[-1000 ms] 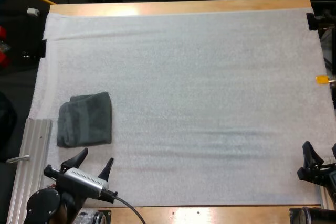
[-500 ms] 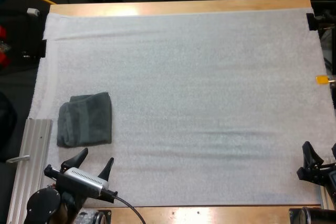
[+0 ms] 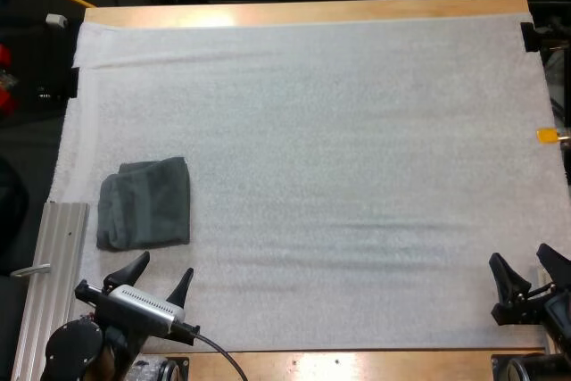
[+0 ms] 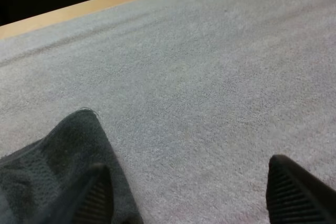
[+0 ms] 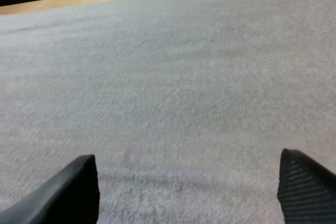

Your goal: Pick towel from pile, fold and stack

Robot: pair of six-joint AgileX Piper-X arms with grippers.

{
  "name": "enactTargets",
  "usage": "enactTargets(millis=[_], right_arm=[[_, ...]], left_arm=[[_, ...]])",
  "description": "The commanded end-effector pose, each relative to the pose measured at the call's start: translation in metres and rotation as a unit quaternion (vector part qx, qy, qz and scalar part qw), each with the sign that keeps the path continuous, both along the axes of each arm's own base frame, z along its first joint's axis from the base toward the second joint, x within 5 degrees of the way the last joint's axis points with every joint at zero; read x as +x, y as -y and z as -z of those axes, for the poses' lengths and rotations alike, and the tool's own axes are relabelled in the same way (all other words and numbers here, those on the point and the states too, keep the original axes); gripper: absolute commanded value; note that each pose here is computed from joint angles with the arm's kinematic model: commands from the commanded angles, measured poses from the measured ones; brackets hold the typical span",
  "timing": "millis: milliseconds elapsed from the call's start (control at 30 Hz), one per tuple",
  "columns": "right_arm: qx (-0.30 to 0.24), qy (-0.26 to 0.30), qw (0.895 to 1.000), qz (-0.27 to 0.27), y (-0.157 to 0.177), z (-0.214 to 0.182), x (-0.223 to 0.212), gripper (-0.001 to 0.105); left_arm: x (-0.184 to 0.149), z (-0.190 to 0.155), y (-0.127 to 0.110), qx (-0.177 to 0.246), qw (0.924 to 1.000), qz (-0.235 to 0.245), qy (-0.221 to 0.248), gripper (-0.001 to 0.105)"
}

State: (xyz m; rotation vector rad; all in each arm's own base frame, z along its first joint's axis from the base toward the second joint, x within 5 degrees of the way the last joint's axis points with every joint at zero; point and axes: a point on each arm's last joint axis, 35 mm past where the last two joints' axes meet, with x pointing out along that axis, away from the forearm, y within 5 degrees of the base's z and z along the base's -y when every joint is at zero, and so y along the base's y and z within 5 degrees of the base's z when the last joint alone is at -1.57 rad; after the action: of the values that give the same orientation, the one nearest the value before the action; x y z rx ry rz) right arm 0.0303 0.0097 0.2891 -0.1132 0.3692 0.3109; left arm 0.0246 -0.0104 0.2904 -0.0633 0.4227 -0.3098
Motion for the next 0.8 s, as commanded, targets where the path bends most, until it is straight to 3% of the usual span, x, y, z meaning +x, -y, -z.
enactTargets(millis=[0,767], right_arm=[[-0.002,-0.003,1.0,-0.002,-0.0003,-0.0006,0.0017,0.069],[-0.002,-0.003,1.0,0.001,-0.0001,-0.0006,0.0017,0.069]], left_arm=[[0.0032,-0.0004,0.0002,-0.005,1.0,-0.004,-0.003,0.059],[0.0032,-0.0004,0.0002,-0.005,1.0,-0.004,-0.003,0.059]])
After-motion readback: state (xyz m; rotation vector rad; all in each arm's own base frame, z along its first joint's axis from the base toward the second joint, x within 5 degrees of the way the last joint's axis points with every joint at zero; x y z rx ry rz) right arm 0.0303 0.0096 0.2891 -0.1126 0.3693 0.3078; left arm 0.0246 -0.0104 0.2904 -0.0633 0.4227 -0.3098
